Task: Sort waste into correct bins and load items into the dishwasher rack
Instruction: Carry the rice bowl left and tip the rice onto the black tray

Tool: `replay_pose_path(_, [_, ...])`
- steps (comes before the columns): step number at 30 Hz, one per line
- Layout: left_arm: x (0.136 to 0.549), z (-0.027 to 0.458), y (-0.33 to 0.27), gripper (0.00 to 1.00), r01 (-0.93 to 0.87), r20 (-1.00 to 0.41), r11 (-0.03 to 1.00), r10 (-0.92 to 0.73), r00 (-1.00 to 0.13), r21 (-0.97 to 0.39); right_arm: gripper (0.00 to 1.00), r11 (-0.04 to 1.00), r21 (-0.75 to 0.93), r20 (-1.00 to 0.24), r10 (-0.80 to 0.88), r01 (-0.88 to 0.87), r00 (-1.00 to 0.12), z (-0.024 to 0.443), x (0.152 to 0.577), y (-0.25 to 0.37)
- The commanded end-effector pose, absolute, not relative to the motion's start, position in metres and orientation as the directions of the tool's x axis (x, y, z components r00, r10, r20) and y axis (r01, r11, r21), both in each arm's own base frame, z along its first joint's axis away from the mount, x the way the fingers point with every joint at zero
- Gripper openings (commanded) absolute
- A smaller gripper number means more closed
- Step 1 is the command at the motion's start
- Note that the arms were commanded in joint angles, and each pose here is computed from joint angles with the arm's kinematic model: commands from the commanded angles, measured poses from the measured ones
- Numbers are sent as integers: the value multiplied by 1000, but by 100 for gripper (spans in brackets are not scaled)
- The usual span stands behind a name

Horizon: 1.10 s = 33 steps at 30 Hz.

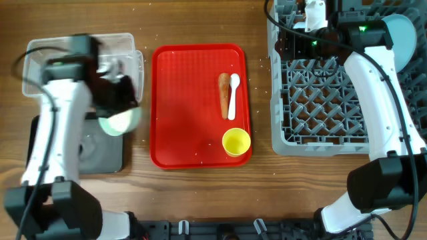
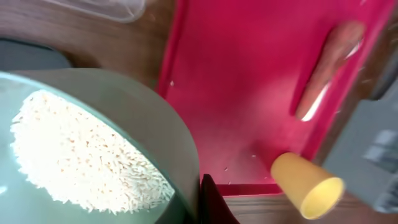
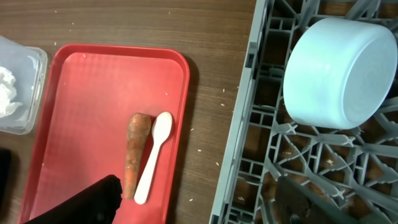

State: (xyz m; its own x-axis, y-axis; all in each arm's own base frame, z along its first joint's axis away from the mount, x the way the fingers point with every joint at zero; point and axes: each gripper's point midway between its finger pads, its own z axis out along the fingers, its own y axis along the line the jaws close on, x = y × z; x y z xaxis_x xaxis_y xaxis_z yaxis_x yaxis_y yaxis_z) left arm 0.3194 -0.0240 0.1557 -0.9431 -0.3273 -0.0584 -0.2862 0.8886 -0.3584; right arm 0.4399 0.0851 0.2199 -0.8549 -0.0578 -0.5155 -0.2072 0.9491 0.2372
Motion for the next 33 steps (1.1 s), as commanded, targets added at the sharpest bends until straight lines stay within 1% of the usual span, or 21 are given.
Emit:
replay_pose_path(1, [321, 171, -9, 4, -193, -103, 797, -303, -947, -572, 82, 945, 255, -509, -49, -205, -860, 221, 437, 87])
replay_pose_path(7, [313, 156, 31, 4, -238, -101, 631, -453, -886, -738, 81, 946, 259, -487, -48, -197, -872, 217, 432, 86])
replay_pose_path(12, [301, 137, 54, 4, -227, -114, 499, -562, -819, -836, 81, 946, 262, -474, -48, -193, -879, 216, 429, 86])
replay_pose_path(15, [295, 143, 66, 4, -181, -131, 413, -621, -772, -892, 81, 945, 266, -466, -48, -192, -884, 215, 427, 86])
replay_pose_path(19, [290, 147, 86, 4, -193, -123, 366, -685, -718, -910, 80, 945, 267, -455, -49, -188, -889, 214, 425, 86])
replay_pose_path(21, [288, 154, 91, 4, -181, -115, 326, -712, -693, -928, 80, 945, 267, -451, -49, -187, -891, 213, 424, 86])
replay_pose_path(24, [285, 161, 91, 4, -189, -69, 263, -734, -676, -946, 80, 945, 269, -441, -49, -184, -896, 212, 421, 86])
replay_pose_path(33, [277, 176, 97, 4, -195, 18, 134, -779, -626, -972, 80, 946, 270, -427, -50, -180, -903, 210, 418, 86])
